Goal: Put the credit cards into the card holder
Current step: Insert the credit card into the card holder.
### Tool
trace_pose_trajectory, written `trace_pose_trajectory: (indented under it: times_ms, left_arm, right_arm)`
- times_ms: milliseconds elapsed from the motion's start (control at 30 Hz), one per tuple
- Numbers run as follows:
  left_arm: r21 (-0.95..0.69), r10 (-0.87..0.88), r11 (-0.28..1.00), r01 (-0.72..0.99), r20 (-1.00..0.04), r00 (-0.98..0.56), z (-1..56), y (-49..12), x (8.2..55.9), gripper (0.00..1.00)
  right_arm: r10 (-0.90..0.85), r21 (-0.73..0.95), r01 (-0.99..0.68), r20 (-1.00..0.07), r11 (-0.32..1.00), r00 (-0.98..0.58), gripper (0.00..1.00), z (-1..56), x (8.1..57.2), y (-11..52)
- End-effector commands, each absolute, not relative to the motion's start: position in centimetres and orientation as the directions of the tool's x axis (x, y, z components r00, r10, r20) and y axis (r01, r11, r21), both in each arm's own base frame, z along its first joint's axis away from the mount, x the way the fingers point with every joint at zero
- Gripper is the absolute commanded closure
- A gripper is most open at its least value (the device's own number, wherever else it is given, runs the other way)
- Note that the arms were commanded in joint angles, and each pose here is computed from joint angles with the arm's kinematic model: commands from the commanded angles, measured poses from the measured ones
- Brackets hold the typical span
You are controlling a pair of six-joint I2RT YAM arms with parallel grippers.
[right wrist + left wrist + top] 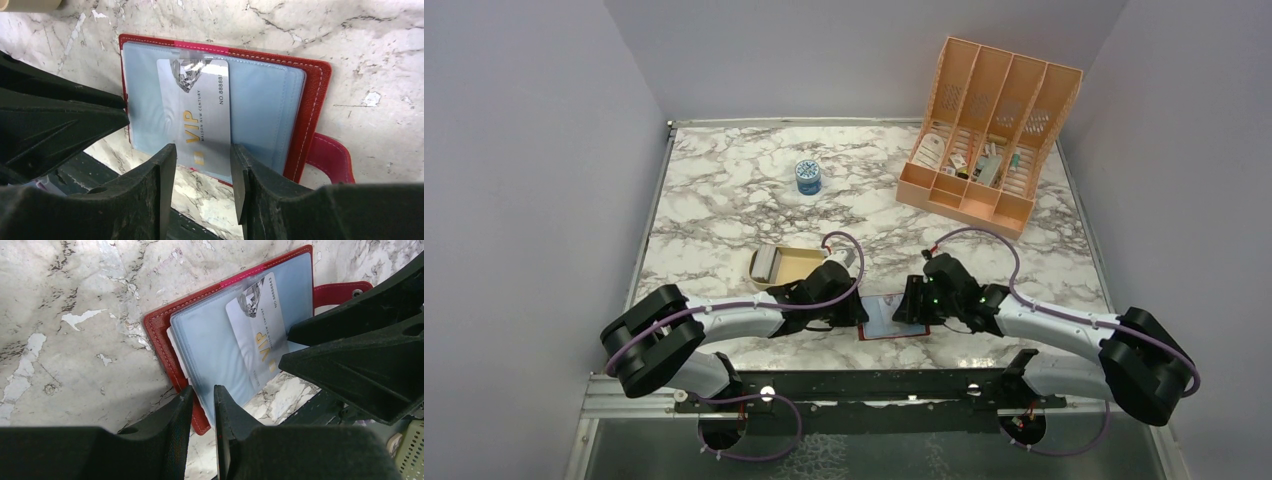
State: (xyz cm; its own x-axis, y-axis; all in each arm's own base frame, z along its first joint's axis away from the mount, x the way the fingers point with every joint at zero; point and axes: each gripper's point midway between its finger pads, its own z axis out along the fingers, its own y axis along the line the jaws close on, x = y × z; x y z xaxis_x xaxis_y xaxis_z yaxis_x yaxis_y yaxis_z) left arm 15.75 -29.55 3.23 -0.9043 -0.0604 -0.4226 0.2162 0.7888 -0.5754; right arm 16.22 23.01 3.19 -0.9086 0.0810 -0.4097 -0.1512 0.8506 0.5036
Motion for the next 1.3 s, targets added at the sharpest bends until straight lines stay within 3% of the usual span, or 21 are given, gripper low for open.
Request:
trace_pose_trajectory:
  times_ms: [0, 1267]
  left_arm:
    - [-0.577, -0.066, 0.787, 0.219, -0.432, -0.9, 3.1, -29.5, 15.8, 0.75]
    - [-0.606, -0.067, 0.763, 0.223, -0.417, -0.906, 3.1, -30.3, 15.6, 0.75]
  right_arm:
    - [0.08, 0.466, -0.171, -0.471, 0.868, -0.878, 0.54, 4.3, 17.4, 22.7]
    - [0.065, 0.545, -0.17, -0.386, 0.821, -0.92, 0.57, 3.1, 16.4, 24.9]
